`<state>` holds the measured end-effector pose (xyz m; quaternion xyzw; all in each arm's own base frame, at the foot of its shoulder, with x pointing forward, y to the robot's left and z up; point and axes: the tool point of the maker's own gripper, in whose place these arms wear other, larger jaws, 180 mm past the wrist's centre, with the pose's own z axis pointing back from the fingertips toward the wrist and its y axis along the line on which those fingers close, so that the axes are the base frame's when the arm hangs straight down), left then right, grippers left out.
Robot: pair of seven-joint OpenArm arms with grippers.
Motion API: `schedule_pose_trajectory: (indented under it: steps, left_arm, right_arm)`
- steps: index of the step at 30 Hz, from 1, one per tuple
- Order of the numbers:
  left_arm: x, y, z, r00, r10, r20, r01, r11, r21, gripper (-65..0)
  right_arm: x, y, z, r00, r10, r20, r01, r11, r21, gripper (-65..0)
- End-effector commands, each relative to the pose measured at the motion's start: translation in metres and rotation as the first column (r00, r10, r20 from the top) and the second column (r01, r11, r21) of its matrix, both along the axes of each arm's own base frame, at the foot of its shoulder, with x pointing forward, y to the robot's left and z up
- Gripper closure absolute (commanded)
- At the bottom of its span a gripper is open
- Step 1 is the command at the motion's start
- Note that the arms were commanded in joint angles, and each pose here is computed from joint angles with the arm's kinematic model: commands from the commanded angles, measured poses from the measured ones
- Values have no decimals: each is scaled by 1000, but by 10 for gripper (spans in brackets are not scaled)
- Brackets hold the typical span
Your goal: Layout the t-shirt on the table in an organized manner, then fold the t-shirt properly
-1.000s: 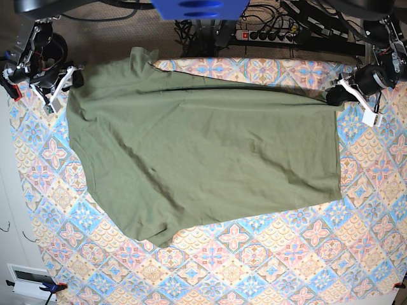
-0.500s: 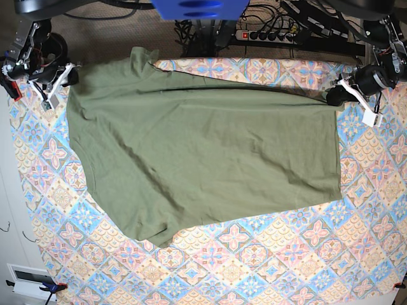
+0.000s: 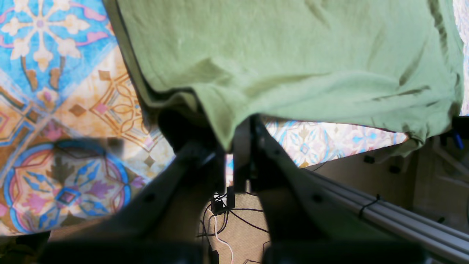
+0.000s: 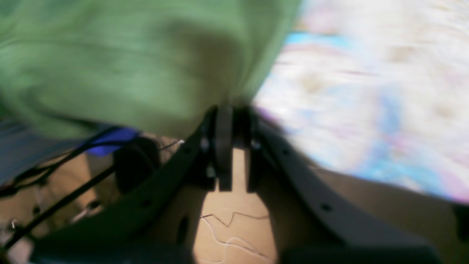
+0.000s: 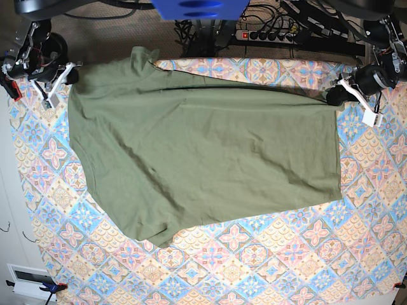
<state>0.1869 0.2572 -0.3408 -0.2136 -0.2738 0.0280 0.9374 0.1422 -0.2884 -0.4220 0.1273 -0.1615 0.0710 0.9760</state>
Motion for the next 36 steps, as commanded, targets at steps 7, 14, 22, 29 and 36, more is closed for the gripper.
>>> schedule_pose_trajectory:
  steps: [7, 14, 22, 29, 36]
  left_arm:
    - [5, 3, 10, 999, -6, 35, 6, 1000, 9, 0]
    - [10, -4, 23, 997, -22, 76, 26, 998, -55, 0]
    - [19, -2, 44, 990, -6, 143, 20, 995, -100, 0]
    - [22, -4, 57, 982, 12, 189, 18, 988, -155, 0]
    - [18, -5, 47, 986, 27, 165, -2, 989, -151, 0]
  right_arm:
    - [24, -15, 39, 990, -20, 142, 24, 999, -28, -42]
    - [28, -14, 44, 985, -33, 169, 35, 999, -5, -42]
    - [56, -21, 68, 957, -80, 279, 74, 997, 32, -42]
    - [94, -24, 91, 920, -92, 382, 81, 996, 44, -42]
    - [105, -24, 98, 919, -80, 386, 72, 997, 37, -44]
